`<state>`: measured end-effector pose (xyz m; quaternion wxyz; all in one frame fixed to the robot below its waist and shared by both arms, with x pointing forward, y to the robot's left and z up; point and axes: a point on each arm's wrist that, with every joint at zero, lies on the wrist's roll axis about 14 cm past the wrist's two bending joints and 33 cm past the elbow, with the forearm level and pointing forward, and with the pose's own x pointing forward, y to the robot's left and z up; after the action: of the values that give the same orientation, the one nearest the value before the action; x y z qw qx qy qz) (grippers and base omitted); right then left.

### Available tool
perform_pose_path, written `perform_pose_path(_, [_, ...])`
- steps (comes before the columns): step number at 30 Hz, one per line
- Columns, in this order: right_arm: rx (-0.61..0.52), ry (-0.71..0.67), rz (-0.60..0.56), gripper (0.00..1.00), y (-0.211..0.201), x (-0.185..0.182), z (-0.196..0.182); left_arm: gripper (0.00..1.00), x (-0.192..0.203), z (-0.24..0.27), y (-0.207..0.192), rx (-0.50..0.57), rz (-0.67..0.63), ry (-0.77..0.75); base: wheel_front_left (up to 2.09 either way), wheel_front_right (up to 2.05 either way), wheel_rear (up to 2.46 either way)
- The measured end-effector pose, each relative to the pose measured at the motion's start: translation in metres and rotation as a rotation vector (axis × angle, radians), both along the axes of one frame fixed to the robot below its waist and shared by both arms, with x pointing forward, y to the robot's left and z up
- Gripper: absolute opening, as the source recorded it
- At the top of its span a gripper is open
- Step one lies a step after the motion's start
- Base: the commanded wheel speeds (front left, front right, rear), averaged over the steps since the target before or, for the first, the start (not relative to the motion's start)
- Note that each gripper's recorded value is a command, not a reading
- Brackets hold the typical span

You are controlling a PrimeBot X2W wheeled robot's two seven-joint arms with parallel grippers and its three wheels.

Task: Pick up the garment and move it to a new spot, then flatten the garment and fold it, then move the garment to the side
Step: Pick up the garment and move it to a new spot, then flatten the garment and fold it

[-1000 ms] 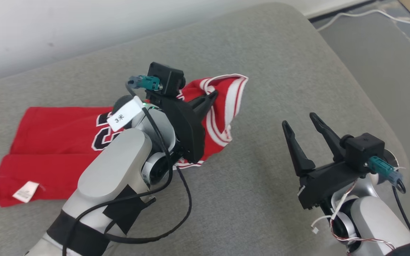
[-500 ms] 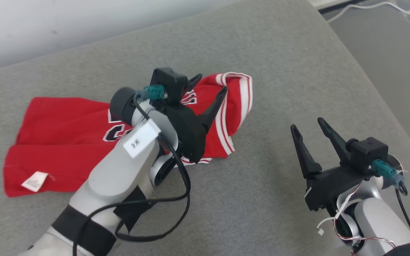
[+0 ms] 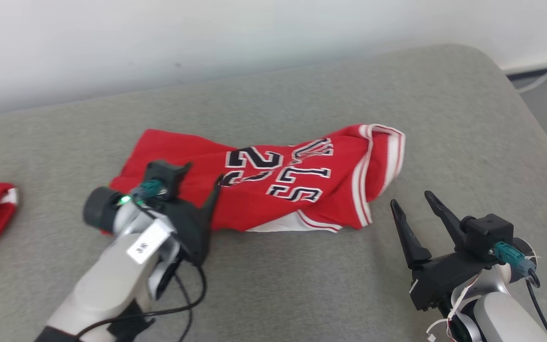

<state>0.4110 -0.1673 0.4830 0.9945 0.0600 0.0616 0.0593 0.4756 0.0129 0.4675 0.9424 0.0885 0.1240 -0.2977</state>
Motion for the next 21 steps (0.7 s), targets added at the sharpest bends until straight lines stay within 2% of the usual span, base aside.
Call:
perform_pose_path(5, [0.018, -0.029, 0.082, 1.00, 0.030, 0.004, 0.011, 1.00, 0.003, -0.004, 0.061, 0.031, 0.151, 0.011, 0.00, 0.00, 0.00])
perform_pose_path(8, [0.021, -0.050, 0.088, 1.00, 0.032, 0.004, 0.018, 1.00, 0.002, -0.012, 0.088, 0.064, 0.212, 0.031, 0.00, 0.00, 0.00])
perform_pose_path(21, [0.003, -0.024, 0.039, 1.00, 0.011, 0.003, 0.010, 1.00, 0.010, -0.047, 0.110, 0.145, 0.256, 0.128, 0.00, 0.00, 0.00])
